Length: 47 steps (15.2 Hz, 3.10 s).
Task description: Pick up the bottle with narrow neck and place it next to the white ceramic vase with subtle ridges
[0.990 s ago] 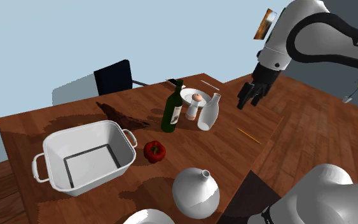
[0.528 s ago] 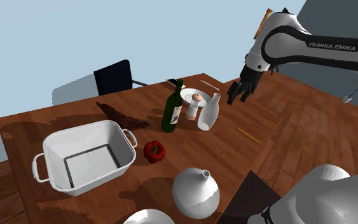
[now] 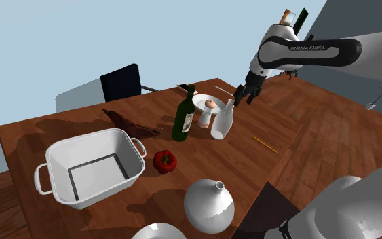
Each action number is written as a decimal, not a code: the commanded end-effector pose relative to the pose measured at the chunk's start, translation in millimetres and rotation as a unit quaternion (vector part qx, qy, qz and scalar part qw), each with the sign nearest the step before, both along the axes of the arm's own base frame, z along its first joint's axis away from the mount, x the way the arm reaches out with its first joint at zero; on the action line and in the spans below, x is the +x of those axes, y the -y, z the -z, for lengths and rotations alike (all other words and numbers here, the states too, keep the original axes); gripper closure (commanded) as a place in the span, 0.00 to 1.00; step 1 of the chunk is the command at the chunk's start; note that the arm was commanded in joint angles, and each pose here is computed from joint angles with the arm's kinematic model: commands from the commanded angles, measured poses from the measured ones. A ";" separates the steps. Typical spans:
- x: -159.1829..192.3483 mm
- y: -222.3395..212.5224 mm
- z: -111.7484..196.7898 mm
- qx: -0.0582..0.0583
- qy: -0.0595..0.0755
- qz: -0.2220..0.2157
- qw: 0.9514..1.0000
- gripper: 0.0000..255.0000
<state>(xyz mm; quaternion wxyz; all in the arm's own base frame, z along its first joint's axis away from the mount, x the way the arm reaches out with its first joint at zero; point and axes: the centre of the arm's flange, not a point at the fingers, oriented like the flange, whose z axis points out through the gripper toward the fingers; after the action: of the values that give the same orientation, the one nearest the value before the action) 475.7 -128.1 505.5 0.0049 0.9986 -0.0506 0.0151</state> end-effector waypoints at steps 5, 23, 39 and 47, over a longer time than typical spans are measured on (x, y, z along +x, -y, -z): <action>55.4 43.5 28.1 0.000 0.007 0.001 1.000 0.00; 86.8 67.6 82.3 0.000 0.011 0.001 1.000 0.00; 86.8 67.6 55.9 0.000 0.011 0.001 1.000 1.00; 86.8 67.6 13.7 0.000 0.011 0.001 1.000 1.00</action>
<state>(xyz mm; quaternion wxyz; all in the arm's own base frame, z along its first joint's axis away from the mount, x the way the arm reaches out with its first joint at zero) 562.2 -194.8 486.0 0.0038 0.9983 -0.0520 0.0259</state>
